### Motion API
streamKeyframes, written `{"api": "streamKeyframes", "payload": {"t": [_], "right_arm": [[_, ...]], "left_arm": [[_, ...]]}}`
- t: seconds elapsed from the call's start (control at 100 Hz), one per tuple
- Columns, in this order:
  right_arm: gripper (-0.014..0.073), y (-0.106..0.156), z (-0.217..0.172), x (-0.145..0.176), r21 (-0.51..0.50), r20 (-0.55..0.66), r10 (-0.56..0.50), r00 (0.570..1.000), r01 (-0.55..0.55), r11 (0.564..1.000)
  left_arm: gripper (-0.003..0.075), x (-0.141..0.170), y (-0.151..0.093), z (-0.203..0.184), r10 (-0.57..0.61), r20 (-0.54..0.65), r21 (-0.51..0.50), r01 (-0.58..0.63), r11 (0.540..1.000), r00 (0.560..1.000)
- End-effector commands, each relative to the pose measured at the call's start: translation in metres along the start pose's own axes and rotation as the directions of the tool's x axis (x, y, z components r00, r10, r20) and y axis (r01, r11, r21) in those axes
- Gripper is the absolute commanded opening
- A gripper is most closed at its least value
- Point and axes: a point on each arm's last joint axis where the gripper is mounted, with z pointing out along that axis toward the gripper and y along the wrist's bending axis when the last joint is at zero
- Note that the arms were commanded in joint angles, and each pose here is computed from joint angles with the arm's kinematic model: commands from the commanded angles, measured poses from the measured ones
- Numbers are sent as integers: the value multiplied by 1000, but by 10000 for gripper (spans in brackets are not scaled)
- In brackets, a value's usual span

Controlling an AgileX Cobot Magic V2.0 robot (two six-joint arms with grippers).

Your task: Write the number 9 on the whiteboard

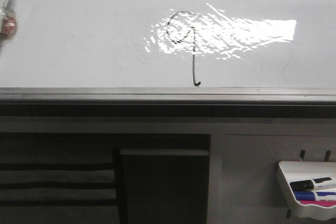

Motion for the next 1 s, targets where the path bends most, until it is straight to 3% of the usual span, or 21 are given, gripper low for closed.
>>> {"api": "streamKeyframes", "payload": {"t": [0.0,0.9,0.99], "right_arm": [[-72,0,-4,-12,0,81,0,997,0,1000],[-72,0,-4,-12,0,77,0,997,0,1000],[-72,-2,-11,-6,26,131,-40,991,37,999]], "left_arm": [[-20,-9,2,-2,-9,207,-21,14,1000,978],[-20,-8,2,-2,-10,186,-23,14,1000,983],[-20,-8,2,-2,-10,186,-23,14,1000,983]]}}
